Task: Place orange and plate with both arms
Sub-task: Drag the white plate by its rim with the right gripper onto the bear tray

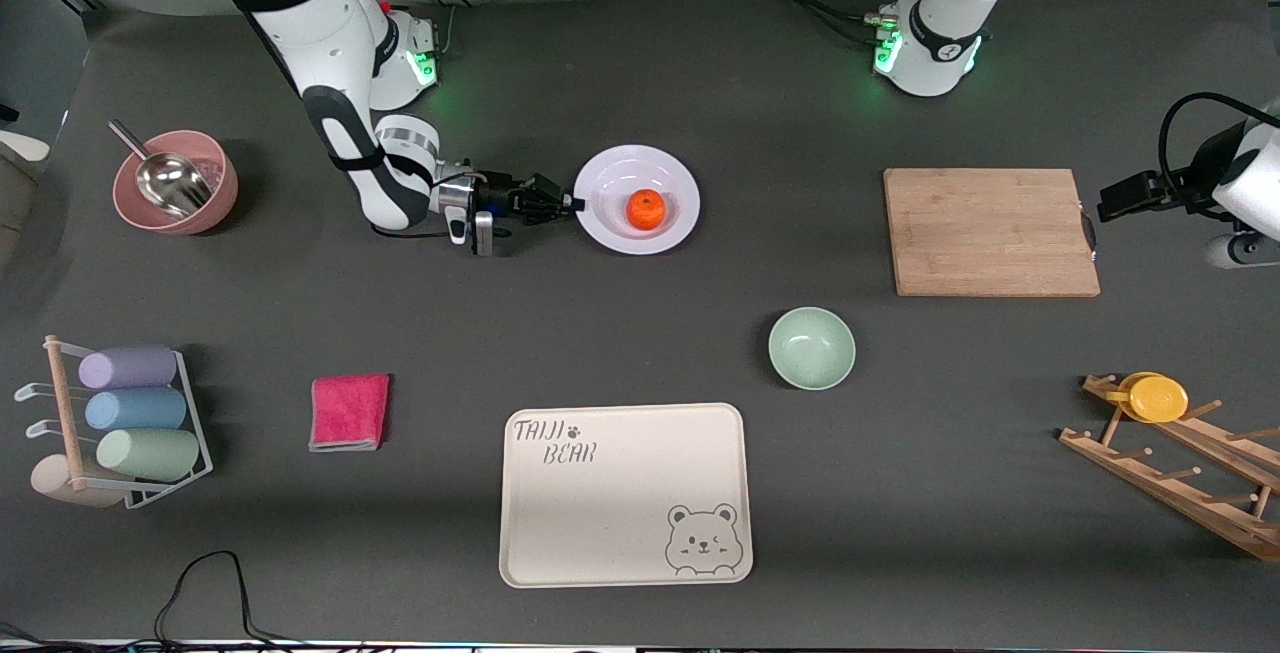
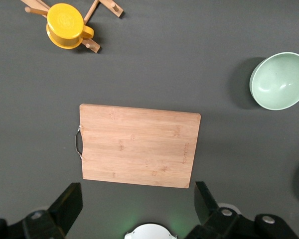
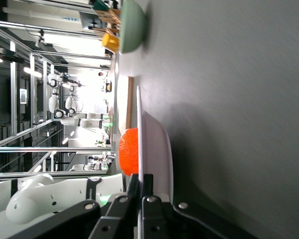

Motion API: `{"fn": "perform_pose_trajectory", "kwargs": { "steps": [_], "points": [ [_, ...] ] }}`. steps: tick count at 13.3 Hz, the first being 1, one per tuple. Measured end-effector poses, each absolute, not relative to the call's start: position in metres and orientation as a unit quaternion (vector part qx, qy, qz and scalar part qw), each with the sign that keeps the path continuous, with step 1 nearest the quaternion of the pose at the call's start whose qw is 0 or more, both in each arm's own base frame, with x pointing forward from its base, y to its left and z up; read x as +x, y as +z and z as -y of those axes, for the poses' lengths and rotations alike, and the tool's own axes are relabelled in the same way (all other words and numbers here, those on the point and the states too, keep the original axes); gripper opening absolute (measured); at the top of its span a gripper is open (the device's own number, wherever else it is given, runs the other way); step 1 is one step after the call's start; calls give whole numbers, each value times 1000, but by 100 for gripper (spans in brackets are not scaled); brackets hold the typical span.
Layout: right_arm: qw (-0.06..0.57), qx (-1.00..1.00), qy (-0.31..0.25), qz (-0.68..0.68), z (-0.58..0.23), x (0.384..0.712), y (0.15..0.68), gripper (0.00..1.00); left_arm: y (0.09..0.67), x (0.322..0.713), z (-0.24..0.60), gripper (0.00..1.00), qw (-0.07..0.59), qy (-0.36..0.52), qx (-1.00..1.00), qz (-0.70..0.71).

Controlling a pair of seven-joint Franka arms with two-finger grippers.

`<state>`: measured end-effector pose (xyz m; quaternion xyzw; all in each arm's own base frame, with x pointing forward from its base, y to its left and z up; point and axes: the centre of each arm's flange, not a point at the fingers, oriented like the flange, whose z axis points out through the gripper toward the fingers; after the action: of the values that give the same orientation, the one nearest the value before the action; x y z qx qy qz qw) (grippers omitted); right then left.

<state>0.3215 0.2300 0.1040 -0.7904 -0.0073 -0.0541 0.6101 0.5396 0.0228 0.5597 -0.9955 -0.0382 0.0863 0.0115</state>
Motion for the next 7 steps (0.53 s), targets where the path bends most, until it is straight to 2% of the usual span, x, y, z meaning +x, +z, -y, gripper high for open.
{"fn": "perform_pose_trajectory", "kwargs": {
  "steps": [3,7],
  "points": [
    [625,-776,-76,16,-235,335,140,4,561,537,-21,100,12,94,-995,37],
    [651,-757,-55,-3,-241,344,197,4,561,537,-19,100,12,97,-995,35]
  ]
}}
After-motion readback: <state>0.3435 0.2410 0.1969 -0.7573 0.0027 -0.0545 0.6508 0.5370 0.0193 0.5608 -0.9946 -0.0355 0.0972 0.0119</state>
